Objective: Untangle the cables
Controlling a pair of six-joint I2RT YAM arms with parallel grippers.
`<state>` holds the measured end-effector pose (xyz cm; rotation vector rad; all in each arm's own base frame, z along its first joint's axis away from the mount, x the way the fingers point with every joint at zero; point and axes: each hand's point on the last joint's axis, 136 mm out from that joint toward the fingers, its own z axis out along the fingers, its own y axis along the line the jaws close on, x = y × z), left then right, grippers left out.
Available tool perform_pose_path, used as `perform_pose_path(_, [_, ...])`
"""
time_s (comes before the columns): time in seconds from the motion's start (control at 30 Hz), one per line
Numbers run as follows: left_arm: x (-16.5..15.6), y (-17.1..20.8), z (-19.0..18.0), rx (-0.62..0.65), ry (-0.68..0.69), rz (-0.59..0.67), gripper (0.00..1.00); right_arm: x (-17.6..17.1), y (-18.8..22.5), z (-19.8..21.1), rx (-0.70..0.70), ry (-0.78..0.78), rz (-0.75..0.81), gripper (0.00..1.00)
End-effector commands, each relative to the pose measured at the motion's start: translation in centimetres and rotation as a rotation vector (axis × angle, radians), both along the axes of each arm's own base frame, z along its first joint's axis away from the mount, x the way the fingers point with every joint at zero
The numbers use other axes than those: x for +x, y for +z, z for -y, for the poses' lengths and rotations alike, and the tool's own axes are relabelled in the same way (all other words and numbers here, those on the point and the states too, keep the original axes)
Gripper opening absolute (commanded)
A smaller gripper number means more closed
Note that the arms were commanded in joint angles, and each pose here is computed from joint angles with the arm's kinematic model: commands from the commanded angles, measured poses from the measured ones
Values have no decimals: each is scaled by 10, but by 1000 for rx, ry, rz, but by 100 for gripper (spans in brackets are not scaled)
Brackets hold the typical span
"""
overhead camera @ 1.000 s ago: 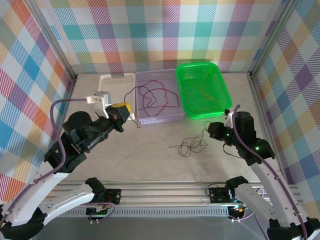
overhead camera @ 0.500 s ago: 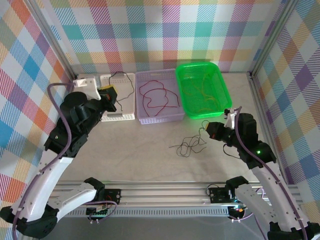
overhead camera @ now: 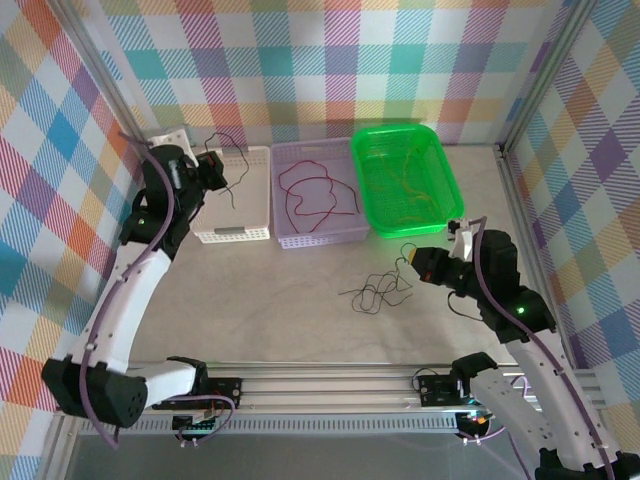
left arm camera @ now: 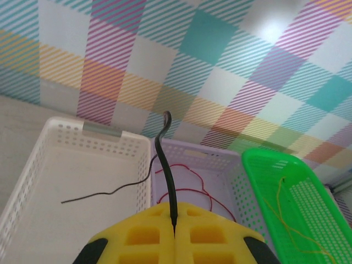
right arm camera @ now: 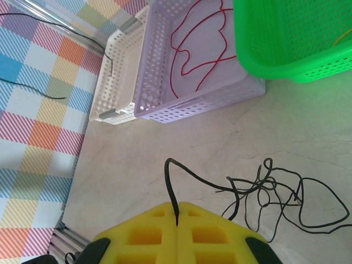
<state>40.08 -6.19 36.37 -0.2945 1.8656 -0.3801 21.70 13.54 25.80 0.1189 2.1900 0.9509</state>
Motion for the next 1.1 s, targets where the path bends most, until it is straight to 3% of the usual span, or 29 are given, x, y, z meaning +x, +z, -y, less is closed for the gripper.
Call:
perform_pose_path(0.0, [17,13,-4,-49,10,44,0,-5,7,-1,21,17,17,0])
perform_pose_path(0.23, [56,-55,-12,-50,56,-95,0,-7,2,-2,18,27,10,0])
perform_pose_path(0.73, [102,-172,-30,-42,132,-334,0,-11,1,-14,39,108,11,0])
perform_pose_path(0.97, [116,-197,-36,-75,149,-409,0,-13,-4,-15,36,117,-5,0])
perform_pose_path(1.07, [119,-168,-35,-129,154,-370,0,-13,-5,-14,30,116,-4,0])
